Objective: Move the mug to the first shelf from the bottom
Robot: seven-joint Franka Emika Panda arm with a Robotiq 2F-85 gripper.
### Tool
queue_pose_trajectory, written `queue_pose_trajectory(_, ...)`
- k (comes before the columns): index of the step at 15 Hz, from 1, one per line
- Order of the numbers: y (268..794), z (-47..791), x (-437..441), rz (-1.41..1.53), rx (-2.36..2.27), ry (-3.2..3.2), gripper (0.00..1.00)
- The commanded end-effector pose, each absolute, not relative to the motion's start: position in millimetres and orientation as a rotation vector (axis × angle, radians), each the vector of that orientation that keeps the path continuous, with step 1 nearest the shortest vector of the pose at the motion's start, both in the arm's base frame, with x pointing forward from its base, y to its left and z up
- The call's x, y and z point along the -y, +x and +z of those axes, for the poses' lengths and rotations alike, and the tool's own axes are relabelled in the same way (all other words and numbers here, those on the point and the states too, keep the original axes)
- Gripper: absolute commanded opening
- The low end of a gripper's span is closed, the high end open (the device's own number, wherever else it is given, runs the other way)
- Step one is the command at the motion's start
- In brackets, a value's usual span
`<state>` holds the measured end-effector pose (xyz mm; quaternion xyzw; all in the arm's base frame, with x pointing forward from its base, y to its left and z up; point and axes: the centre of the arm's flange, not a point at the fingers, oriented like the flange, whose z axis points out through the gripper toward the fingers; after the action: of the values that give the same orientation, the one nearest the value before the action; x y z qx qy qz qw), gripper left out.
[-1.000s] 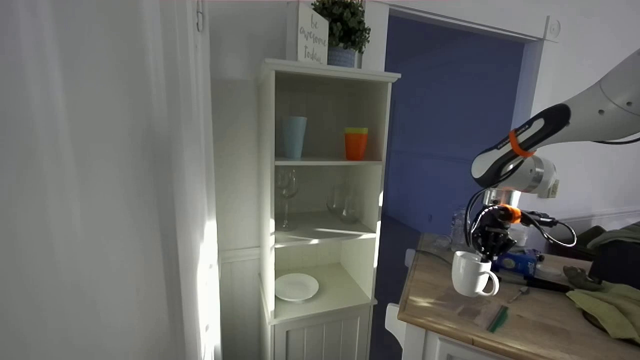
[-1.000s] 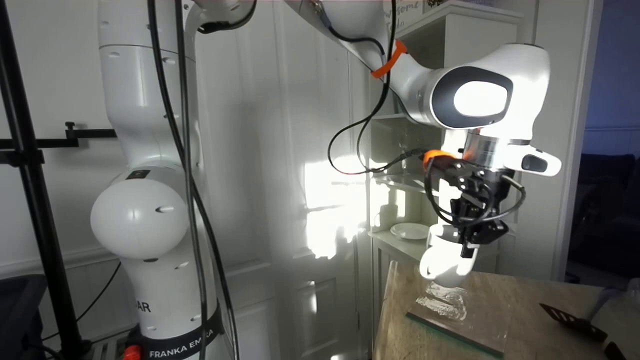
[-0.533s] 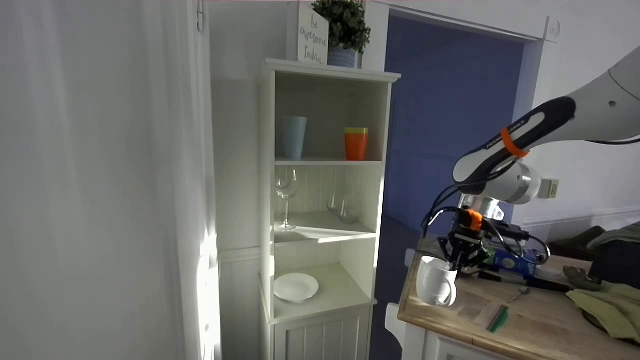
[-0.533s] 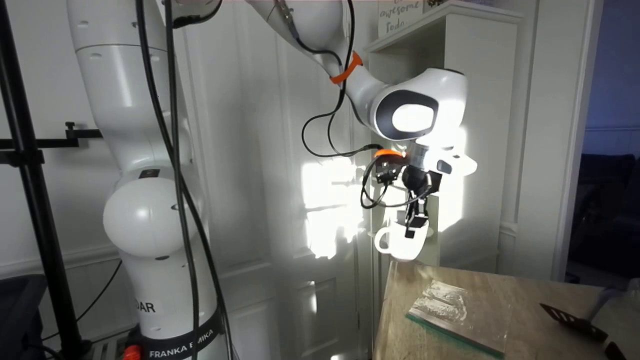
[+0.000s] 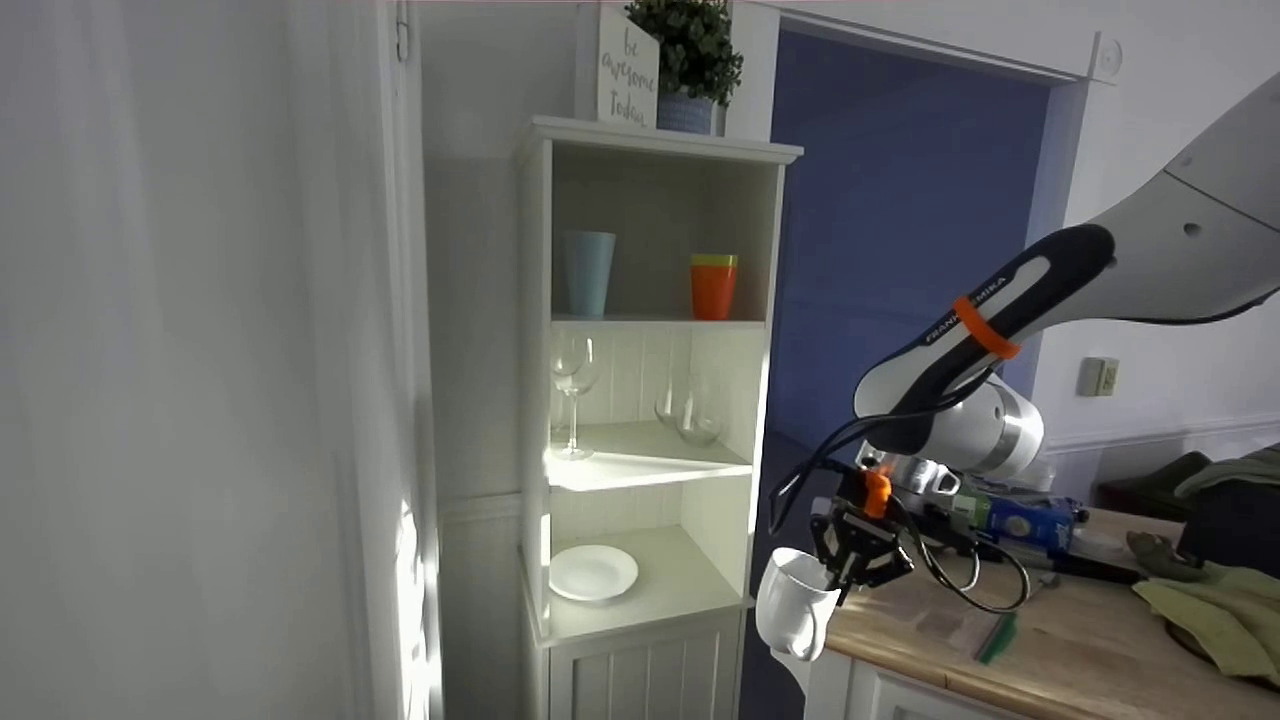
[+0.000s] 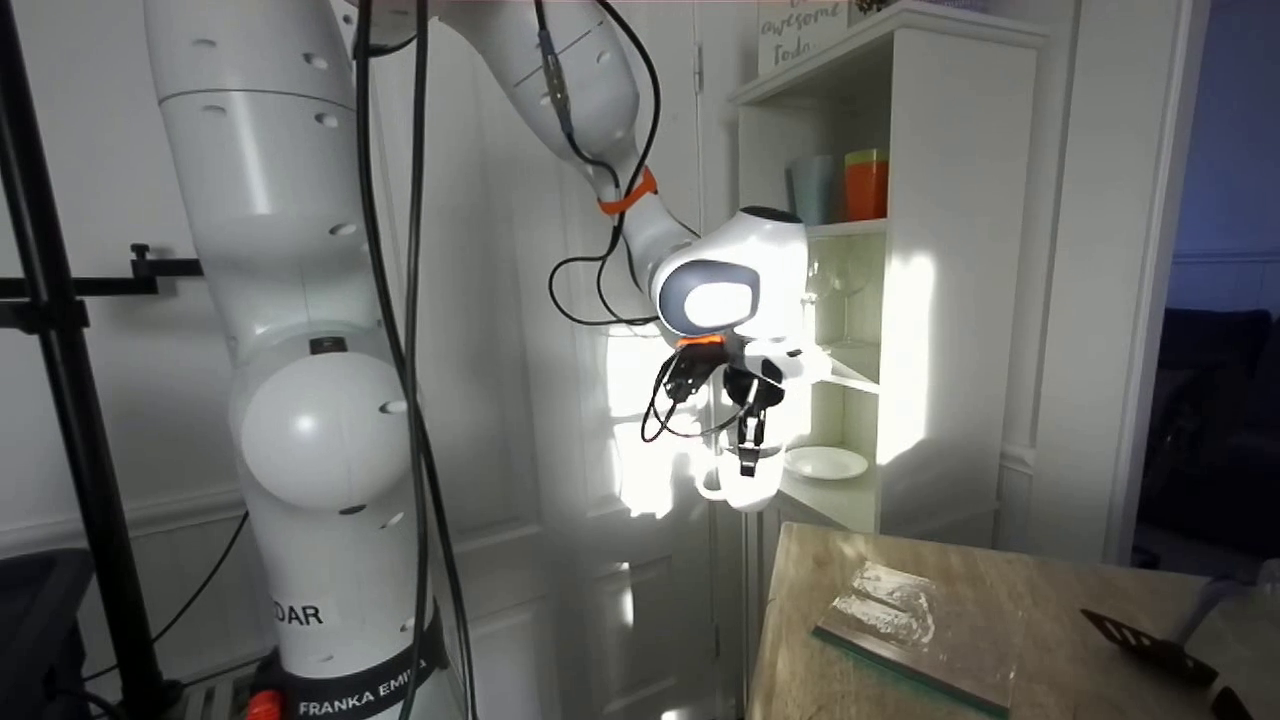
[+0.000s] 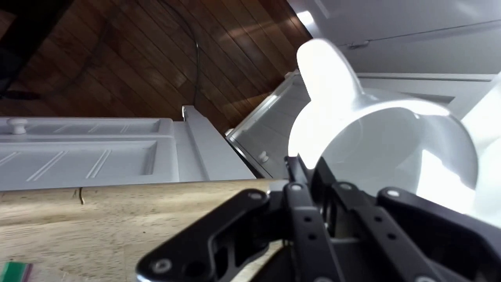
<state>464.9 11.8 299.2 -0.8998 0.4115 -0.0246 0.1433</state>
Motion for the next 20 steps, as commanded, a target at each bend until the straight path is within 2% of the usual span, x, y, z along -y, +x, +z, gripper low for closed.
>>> queue_pose_trajectory(1, 465, 298, -9, -0.069, -1.195, -2.592, 0.10)
queue_pose_trajectory(12, 465, 297, 2, -0.073, -1.221, -2.581, 0.10)
queue_pose_trajectory(13, 465, 297, 2, -0.073, -1.221, -2.581, 0.02)
queue_pose_trajectory(20, 485, 281, -89, -0.136, -1.353, -2.550, 0.02)
